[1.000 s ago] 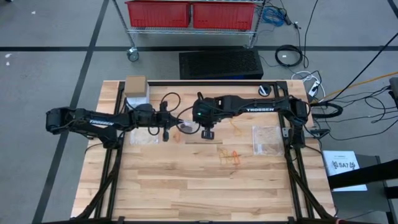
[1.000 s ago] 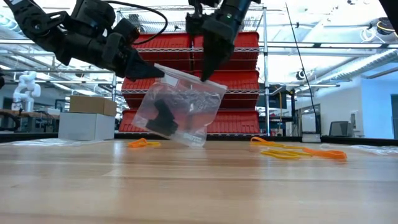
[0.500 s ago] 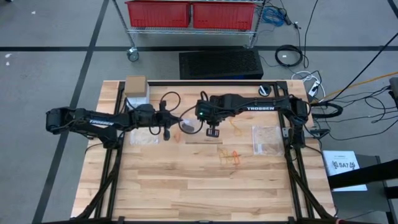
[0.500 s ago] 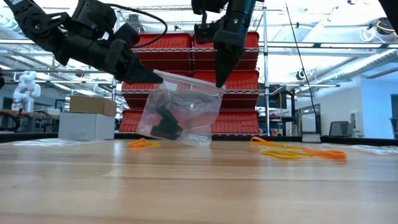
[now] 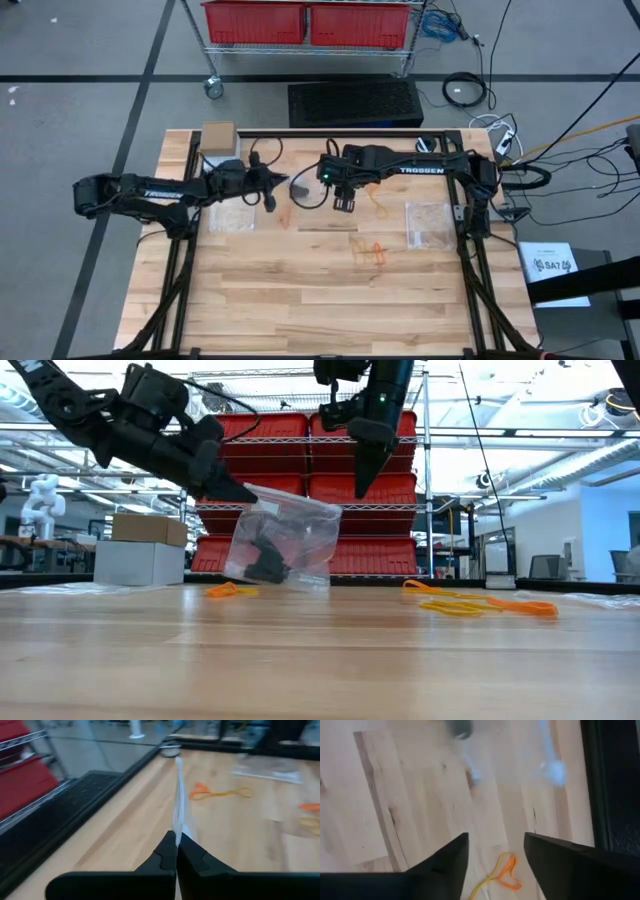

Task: Sort rubber bands
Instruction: Close the transparent zip bag, then open the bottom right transparent zip bag

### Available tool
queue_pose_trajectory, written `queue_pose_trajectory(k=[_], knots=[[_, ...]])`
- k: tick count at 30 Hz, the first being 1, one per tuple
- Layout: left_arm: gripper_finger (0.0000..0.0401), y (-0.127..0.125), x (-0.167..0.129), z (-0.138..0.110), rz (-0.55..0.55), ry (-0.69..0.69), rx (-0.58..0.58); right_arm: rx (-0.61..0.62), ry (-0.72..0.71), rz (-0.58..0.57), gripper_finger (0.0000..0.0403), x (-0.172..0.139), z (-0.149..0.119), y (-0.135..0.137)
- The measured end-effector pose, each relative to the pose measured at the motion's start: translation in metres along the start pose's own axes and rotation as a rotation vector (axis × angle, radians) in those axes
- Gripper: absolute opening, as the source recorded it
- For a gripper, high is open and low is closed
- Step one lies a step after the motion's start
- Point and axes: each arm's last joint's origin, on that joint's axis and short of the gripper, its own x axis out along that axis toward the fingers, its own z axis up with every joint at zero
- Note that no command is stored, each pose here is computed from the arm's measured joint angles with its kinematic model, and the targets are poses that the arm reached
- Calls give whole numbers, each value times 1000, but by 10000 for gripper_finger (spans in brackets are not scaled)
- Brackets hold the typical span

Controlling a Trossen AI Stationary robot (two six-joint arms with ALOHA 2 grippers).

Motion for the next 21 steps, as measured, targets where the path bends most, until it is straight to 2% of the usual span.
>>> queue_pose_trajectory(k=[5,9,15,21], knots=[[20,17,12,3,88,25,-12,16,-5,-1,208,-1,0,-6],[70,28,31,14,81,29,26,16,-10,0,209,-1,1,-6],[145,44,59,25,82,61,11,16,-14,2,210,-1,1,-6],[189,58,63,32,119,90,-4,21,-5,-1,210,0,0,-9]])
